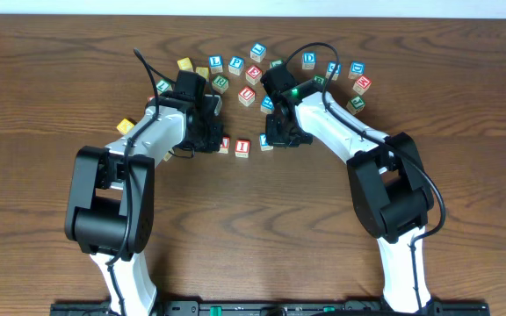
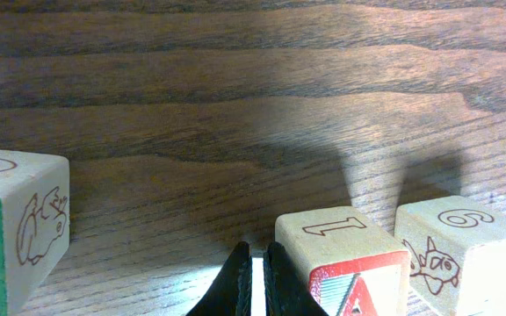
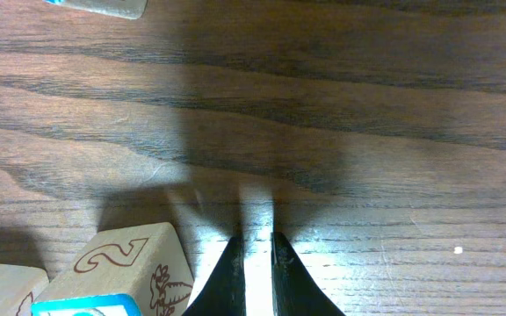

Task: Spell out AI2

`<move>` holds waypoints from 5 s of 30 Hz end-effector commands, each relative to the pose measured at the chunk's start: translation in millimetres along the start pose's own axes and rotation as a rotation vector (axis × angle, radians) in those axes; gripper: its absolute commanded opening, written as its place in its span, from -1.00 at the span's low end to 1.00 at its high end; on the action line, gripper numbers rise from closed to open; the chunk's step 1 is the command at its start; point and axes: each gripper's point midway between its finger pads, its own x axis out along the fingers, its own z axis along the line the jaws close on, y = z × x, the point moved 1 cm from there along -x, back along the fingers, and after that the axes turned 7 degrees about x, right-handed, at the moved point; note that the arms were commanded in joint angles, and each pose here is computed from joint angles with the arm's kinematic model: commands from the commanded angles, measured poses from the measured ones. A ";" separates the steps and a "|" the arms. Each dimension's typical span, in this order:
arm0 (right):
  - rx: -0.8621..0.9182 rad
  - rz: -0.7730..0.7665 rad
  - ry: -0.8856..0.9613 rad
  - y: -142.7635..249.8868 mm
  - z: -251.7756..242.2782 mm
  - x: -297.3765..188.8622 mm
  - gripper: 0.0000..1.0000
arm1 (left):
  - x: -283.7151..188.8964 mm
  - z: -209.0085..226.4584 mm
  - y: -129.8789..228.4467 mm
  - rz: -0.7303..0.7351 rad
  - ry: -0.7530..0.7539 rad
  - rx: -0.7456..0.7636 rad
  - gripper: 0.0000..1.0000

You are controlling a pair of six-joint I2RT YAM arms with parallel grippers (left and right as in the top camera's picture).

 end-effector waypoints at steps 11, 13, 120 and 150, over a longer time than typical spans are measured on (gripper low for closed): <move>-0.003 -0.003 -0.008 -0.6 -3.0 -4.2 -0.88 | 3.3 -22.0 0.8 0.026 0.013 0.060 -0.85; -0.003 -0.003 -0.008 -0.6 -3.0 -4.2 -0.88 | 3.2 -23.0 0.9 0.028 0.013 0.039 -0.85; -0.055 -0.076 -0.201 -19.2 49.9 -7.9 -0.98 | 12.7 -51.7 4.0 0.050 0.064 -0.338 -0.85; -0.099 -0.029 -0.180 -1.1 53.3 -3.5 -0.98 | 12.8 -50.7 3.9 0.048 0.058 -0.322 -0.85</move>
